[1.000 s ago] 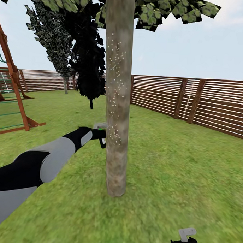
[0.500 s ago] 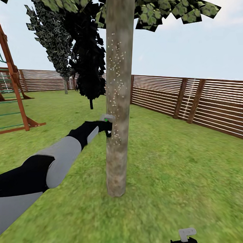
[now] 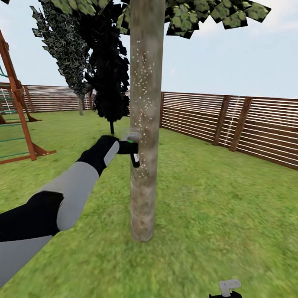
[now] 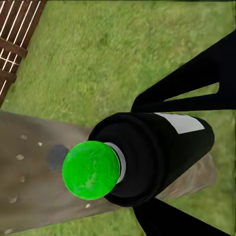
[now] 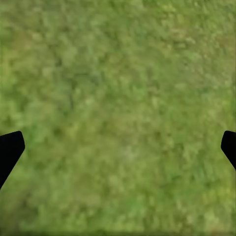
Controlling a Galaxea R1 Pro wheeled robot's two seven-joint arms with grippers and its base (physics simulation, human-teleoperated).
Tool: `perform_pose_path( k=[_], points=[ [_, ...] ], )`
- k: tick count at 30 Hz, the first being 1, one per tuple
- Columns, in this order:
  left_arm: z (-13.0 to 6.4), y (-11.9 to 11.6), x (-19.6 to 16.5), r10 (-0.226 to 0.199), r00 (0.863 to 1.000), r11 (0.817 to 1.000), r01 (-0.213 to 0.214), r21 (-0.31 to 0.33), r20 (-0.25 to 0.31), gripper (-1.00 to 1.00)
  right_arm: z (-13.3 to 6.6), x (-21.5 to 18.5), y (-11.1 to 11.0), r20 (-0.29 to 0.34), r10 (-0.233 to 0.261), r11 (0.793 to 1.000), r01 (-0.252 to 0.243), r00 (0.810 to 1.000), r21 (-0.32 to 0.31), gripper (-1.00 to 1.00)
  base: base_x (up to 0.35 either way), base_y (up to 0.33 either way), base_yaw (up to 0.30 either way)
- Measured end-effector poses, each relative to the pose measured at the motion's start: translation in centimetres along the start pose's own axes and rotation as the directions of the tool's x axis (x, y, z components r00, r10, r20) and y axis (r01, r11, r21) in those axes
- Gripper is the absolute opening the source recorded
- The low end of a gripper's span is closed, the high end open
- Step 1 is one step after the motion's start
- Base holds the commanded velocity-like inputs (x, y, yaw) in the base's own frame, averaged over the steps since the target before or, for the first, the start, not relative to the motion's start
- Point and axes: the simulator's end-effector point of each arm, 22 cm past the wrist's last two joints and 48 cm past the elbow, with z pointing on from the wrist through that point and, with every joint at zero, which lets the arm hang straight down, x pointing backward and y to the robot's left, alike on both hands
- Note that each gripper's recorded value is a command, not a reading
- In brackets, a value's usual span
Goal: In the garden, pick up the pesticide atomizer on the floor and spray pesticide onto both trees until each tree trunk is fully covered.
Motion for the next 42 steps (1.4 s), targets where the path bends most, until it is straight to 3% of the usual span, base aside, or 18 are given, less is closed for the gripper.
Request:
perform_pose_path(
  k=[5,8,16,17,18,20,21,23,28,34,37,40,42],
  points=[
    [2.5,1.1,5.4,-0.017,0.999,1.000,0.017,-0.012,-0.041,-1.00,0.0,0.0,0.0,0.000,0.000,1.000,0.000,1.000,-0.001,1.00,0.000,0.000,0.000],
    [2.9,1.3,6.3,-0.017,1.000,1.000,0.017,-0.014,-0.026,-1.00,0.0,0.0,0.4,0.000,0.001,1.000,-0.001,1.000,-0.005,1.00,0.000,0.000,0.000],
    [4.1,2.0,11.9,-0.032,0.996,0.999,0.030,-0.027,-0.078,-1.00,0.0,0.0,0.6,0.000,0.001,1.000,-0.001,1.000,-0.008,1.00,0.000,0.000,0.000],
    [4.2,2.1,12.7,-0.035,0.996,0.999,0.033,-0.028,-0.080,-1.00,0.0,0.0,0.6,0.000,0.001,1.000,-0.001,1.000,-0.009,1.00,0.000,0.000,0.000],
    [4.4,2.3,13.0,-0.033,0.998,0.999,0.032,-0.028,-0.046,-1.00,0.0,-0.1,0.7,0.000,0.001,1.000,-0.001,1.000,-0.010,1.00,0.000,0.000,0.000],
    [4.5,1.1,13.1,-0.033,0.999,0.999,0.034,0.027,-0.020,-1.00,-0.1,-0.2,1.3,0.001,0.002,1.000,-0.002,1.000,-0.019,1.00,0.000,0.000,0.000],
    [4.4,-0.5,13.3,-0.035,0.999,0.994,0.036,0.104,-0.015,-1.00,-0.1,-0.3,1.9,0.003,0.004,1.000,-0.004,1.000,-0.027,1.00,0.000,0.000,0.000],
    [4.4,-2.2,15.3,-0.031,0.999,0.982,0.035,0.187,-0.022,-1.00,-0.1,-0.4,2.5,0.004,0.005,0.999,-0.005,1.000,-0.034,1.00,0.000,0.000,0.000],
    [4.5,-1.9,22.4,-0.039,0.999,0.980,0.041,0.194,-0.013,-1.00,-0.2,-0.3,2.8,0.003,0.006,0.999,-0.006,1.000,-0.037,1.00,0.000,0.000,0.000],
    [4.4,-1.8,25.7,-0.010,1.000,0.982,0.011,0.188,-0.007,-1.00,-0.2,-0.2,3.3,0.002,0.007,0.999,-0.006,1.000,-0.045,1.00,0.000,0.000,0.000],
    [4.4,-1.0,27.1,-0.009,1.000,0.988,0.012,0.156,-0.022,-1.00,-0.3,-0.3,3.9,0.005,0.009,0.999,-0.009,1.000,-0.052,1.00,0.000,0.000,0.000],
    [4.6,2.8,27.5,-0.010,1.000,1.000,0.009,-0.019,-0.026,-1.00,-0.3,-0.4,4.0,0.006,0.012,0.999,-0.011,1.000,-0.052,1.00,0.000,0.000,0.000],
    [4.6,3.7,27.5,-0.010,1.000,0.998,0.008,-0.060,-0.025,-1.00,-0.3,-0.4,4.0,0.005,0.013,0.999,-0.012,1.000,-0.052,1.00,0.000,0.000,0.000]
  ],
)
